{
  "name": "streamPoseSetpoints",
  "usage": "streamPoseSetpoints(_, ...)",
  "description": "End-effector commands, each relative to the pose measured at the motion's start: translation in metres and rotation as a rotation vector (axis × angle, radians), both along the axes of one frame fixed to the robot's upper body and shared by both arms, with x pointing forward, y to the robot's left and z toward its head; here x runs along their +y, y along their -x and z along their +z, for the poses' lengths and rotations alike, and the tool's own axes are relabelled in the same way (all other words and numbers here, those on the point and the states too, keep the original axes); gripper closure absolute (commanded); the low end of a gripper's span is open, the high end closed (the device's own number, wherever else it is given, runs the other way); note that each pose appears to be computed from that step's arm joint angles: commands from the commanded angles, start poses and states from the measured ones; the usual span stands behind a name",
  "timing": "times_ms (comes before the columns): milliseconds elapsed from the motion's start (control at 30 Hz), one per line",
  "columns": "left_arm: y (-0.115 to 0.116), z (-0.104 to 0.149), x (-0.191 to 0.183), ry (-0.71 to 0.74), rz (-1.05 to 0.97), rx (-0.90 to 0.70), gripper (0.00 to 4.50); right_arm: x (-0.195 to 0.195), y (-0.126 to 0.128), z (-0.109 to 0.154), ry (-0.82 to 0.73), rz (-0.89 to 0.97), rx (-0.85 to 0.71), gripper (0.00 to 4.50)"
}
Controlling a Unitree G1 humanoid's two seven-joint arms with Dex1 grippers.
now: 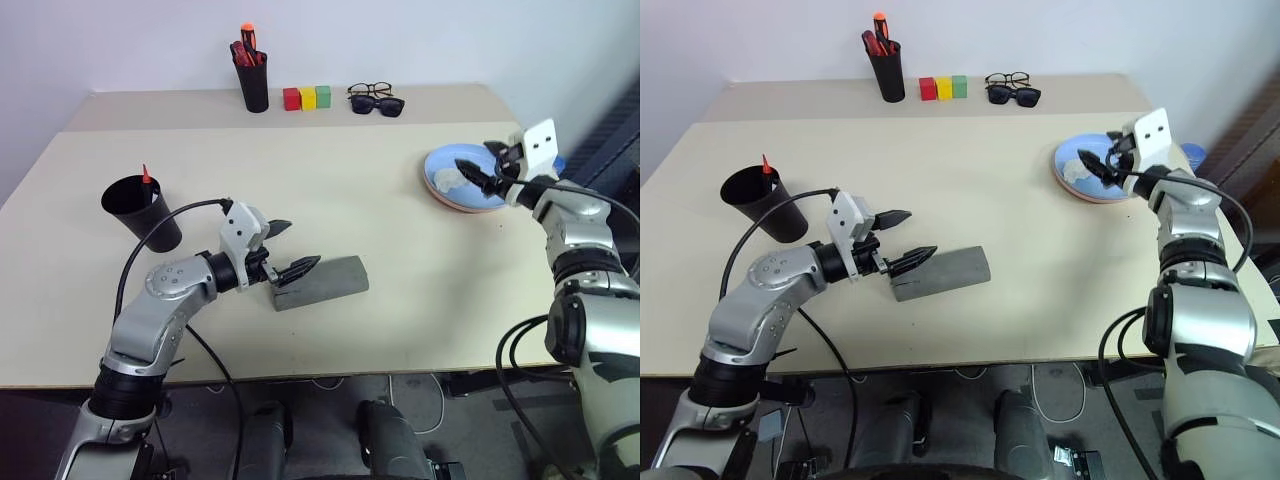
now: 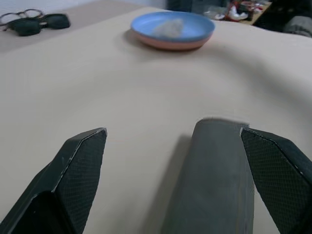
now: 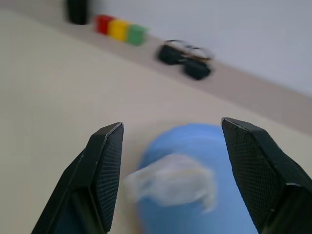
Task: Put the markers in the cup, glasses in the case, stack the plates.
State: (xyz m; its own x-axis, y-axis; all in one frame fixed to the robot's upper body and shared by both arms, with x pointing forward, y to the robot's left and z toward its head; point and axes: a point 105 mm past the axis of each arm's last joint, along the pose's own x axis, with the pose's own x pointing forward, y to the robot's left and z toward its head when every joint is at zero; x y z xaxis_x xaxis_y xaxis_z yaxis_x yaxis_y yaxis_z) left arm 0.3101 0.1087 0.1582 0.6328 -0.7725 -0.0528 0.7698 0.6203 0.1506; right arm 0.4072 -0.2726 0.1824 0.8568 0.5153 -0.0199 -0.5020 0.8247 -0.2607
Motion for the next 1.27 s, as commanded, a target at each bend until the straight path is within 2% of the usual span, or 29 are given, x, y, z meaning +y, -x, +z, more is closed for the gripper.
streamPoseSetpoints(33,0.003,0.007,0.017,0.040,0.072,-0.080,0.00,-0.006,0.044,0.013,-0.028,0.107,-0.024,1.27)
streamPoseSetpoints(233,0.020,0.003,0.034,0.063,0.111,-0.160,0.00,-0.001,0.116,0.003,-0.046,0.109,0.065,1.27)
streamPoseSetpoints(467,0.035,-0.010,0.056,0.015,0.124,-0.137,0.00,-0.003,0.152,-0.001,-0.057,0.069,0.110,1.27)
streamPoseSetpoints(933,0.035,-0.016,0.076,0.042,0.258,-0.163,0.00,-0.015,0.155,-0.021,-0.040,-0.070,0.085,1.27)
streamPoseSetpoints(1267,0.048,-0.024,0.069,0.075,0.263,-0.117,0.00,-0.010,0.156,-0.029,-0.044,-0.088,0.084,1.27)
